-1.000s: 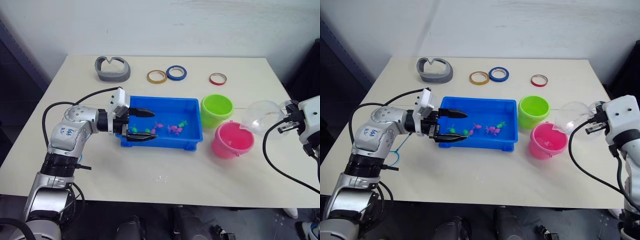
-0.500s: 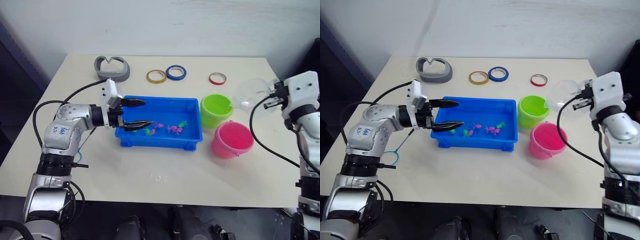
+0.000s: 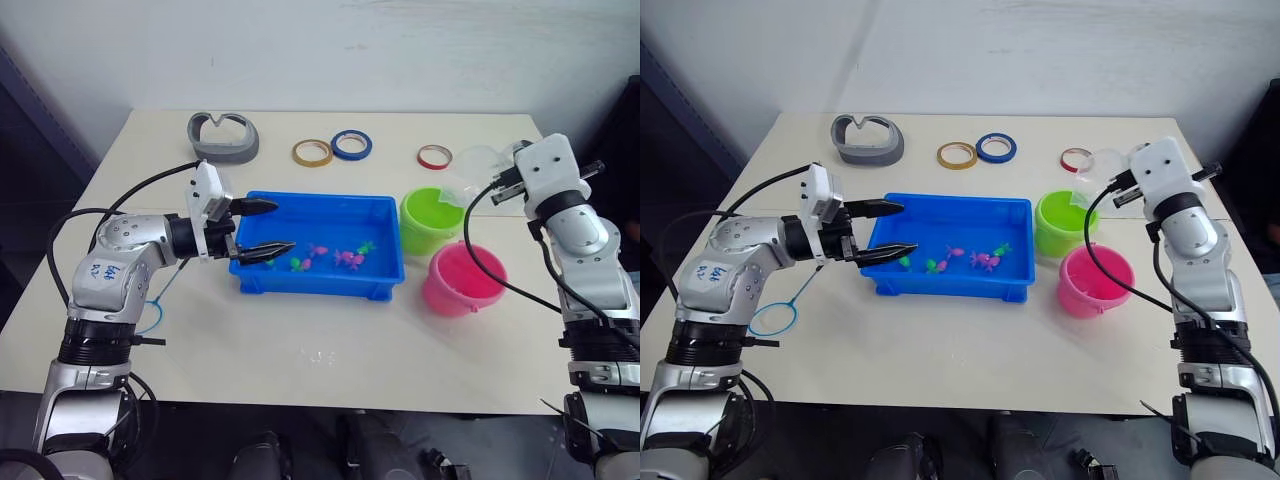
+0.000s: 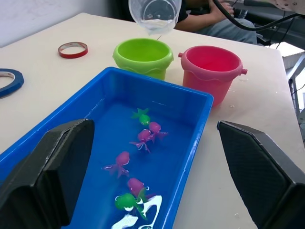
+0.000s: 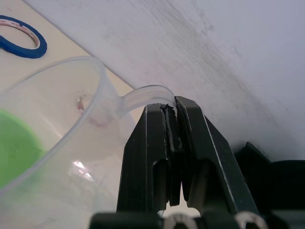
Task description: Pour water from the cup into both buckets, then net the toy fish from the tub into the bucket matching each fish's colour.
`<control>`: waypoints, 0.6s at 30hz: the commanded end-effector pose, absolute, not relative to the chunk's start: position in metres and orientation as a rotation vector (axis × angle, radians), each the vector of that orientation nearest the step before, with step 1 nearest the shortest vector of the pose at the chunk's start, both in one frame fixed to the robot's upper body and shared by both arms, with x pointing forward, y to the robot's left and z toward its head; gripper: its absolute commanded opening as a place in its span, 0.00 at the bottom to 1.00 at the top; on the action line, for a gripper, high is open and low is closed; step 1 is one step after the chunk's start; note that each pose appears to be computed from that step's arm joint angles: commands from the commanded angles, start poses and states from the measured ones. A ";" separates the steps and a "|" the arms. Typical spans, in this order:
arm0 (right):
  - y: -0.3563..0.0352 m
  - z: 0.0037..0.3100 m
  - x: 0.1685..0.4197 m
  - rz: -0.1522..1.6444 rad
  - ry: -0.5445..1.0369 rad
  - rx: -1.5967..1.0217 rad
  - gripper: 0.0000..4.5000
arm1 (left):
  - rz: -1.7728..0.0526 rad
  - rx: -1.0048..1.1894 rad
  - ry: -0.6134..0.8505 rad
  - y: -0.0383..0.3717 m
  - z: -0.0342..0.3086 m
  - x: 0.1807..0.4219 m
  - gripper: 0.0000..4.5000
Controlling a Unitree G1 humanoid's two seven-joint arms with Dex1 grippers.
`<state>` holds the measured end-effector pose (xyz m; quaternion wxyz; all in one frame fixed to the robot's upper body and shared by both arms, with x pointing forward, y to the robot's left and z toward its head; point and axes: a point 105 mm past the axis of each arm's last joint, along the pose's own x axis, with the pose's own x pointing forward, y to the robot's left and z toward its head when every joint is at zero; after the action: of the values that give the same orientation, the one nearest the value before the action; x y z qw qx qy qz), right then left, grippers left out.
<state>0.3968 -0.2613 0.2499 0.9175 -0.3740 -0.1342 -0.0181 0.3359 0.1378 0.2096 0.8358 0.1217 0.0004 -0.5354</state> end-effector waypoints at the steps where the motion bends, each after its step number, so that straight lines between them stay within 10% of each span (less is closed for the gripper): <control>1: -0.248 0.278 0.393 -0.051 -0.398 -0.864 0.02 | -1.122 0.278 -0.052 0.141 0.224 0.332 1.00; 18: -0.231 0.280 0.395 -0.068 -0.465 -1.213 0.02 | -1.130 0.278 -0.036 0.137 0.218 0.332 1.00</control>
<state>0.3998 -0.2343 0.2561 0.8177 -0.5476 -0.1768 -0.0158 0.3363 0.1382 0.2081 0.8387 0.1194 0.0041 -0.5313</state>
